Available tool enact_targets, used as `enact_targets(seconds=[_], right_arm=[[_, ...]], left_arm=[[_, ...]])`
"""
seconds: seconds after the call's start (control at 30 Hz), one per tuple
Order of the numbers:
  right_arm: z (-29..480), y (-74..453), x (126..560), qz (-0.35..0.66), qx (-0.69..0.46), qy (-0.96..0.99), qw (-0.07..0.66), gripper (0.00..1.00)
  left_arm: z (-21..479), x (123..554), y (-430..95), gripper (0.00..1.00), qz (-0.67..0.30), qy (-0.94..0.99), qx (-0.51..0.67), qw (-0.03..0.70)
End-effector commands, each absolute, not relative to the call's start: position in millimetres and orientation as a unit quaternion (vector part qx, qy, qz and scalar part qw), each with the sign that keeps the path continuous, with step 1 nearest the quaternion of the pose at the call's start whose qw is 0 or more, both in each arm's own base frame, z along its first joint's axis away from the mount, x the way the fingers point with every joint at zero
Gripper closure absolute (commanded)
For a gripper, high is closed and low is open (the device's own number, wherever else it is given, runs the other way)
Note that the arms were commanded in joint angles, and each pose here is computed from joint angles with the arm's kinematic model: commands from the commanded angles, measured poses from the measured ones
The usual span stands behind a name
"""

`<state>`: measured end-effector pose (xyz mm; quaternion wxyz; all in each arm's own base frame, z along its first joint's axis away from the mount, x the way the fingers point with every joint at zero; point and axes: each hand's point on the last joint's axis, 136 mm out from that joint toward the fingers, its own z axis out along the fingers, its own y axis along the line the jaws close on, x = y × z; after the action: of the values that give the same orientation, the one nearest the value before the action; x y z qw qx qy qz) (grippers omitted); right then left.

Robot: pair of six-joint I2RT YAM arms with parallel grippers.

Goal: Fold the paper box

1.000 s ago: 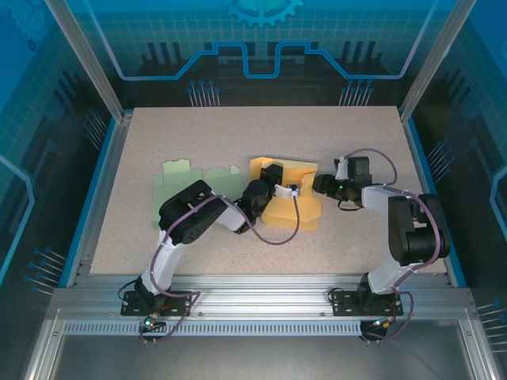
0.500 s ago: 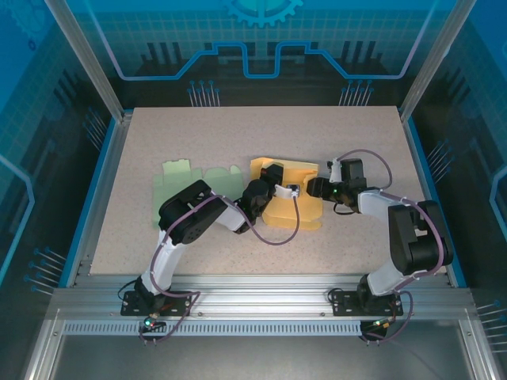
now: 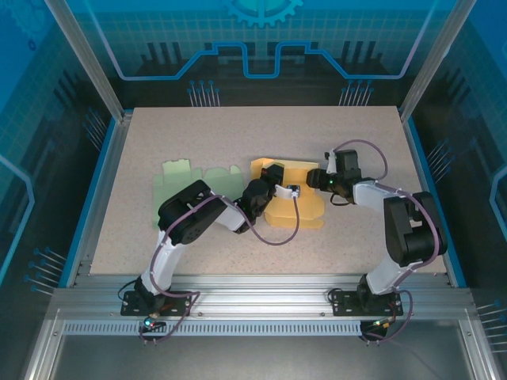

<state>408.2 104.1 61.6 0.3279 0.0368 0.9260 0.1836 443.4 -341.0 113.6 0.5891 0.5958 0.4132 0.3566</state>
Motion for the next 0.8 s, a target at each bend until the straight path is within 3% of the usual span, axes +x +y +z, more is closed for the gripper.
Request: enact_targets(seconds=[0.0,0.1,0.57,0.67,0.73,0.77], right_arm=[[61,94,419,0.133,0.048,0.928,0.344,0.48],[61,89,420,0.104,0.055,0.929,0.351,0.5],[65,90,428,0.042,0.049,0.931,0.359,0.9],[67,89,427,0.034,0.048,0.929,0.364,0.93],[69,90,426,0.031,0.046,0.928,0.368,0.94],[69,91,425,0.028,0.042,0.928,0.368,0.95]], left_arm=[[103,429,-348,1.0,0.31,0.422,0.623,0.581],[104,425,-349,1.0,0.289,0.433,0.626,0.581],[128,419,-355,0.99,0.23,0.487,0.591,0.601],[145,419,-352,0.82,0.203,0.518,0.561,0.613],[158,417,-350,0.68,0.179,0.542,0.539,0.619],[168,415,-349,0.56,0.164,0.555,0.525,0.624]])
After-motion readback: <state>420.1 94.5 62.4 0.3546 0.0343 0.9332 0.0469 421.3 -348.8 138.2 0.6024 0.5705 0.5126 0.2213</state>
